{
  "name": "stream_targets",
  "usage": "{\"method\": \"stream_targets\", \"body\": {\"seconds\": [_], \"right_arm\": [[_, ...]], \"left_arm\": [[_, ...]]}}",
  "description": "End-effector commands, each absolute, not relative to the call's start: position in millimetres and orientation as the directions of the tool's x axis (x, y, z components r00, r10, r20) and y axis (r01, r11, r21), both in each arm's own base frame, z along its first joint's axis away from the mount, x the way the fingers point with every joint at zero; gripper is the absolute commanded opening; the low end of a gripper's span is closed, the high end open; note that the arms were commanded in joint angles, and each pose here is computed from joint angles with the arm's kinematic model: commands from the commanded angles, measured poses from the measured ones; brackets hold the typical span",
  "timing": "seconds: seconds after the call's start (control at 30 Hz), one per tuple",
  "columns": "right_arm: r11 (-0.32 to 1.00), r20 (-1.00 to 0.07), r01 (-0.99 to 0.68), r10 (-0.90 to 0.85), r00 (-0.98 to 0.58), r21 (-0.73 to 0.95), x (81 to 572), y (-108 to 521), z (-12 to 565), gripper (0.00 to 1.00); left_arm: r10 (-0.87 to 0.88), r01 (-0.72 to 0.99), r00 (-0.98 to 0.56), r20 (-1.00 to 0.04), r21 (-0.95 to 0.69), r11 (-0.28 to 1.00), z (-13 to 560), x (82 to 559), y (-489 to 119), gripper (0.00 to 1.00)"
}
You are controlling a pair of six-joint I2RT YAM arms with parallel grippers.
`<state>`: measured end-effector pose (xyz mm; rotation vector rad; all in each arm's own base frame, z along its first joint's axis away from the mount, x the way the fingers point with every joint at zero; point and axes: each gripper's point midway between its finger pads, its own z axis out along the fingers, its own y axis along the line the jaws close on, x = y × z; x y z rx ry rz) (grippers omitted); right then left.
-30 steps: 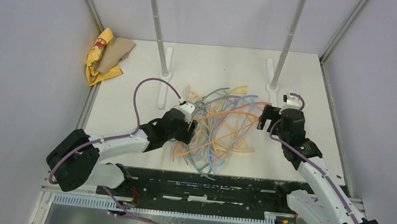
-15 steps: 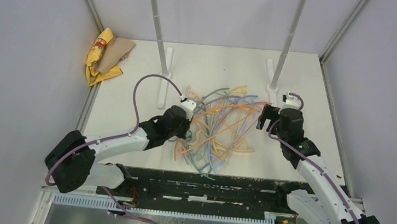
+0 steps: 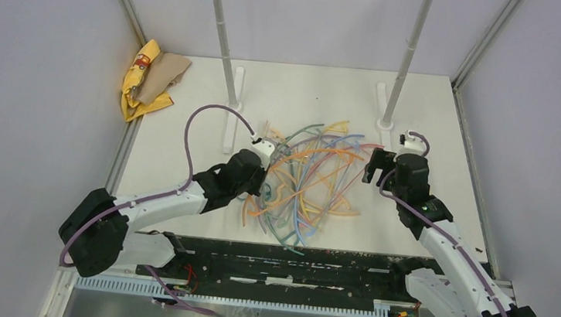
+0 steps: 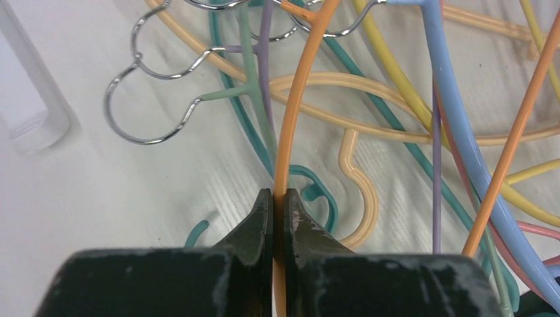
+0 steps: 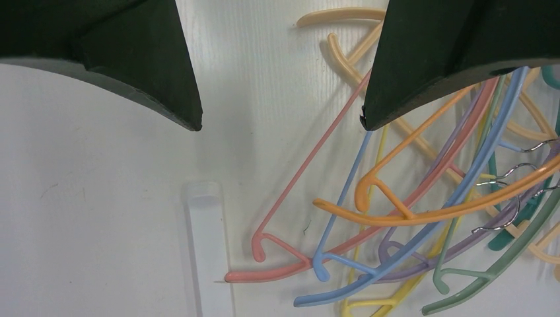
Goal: Organize the hangers
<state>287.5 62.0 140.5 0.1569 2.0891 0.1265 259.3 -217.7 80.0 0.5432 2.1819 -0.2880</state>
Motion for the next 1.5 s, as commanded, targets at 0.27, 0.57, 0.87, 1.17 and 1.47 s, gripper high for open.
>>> {"method": "stream_targets", "body": {"seconds": [0.27,0.57,0.87,1.17,1.47], "right_arm": [[0.979,-0.858,0.072,0.202,-0.473,0.190,296.1,66.9,147.4,1.00],[0.982,-0.865,0.049,0.183,-0.468,0.181,297.9,68.9,166.9,0.99],[0.986,-0.876,0.040,0.163,-0.454,0.162,296.4,66.1,179.6,0.99],[0.987,-0.876,0.050,0.157,-0.455,0.151,299.8,64.5,177.5,0.99],[0.990,-0.874,0.066,0.141,-0.464,0.124,308.6,63.0,177.3,1.00]], "left_arm": [[0.101,0.290,-0.226,-0.969,0.032,0.956,255.4,302.5,-193.4,0.03],[0.197,0.072,-0.022,-0.980,0.195,0.978,386.9,340.0,-170.2,0.03],[0.309,-0.061,0.081,-0.948,0.305,0.951,441.3,360.5,-164.8,0.03],[0.327,-0.160,0.190,-0.926,0.299,0.941,460.0,358.4,-152.1,0.03],[0.302,-0.195,0.269,-0.914,0.255,0.947,450.2,334.3,-137.1,0.03]]}}
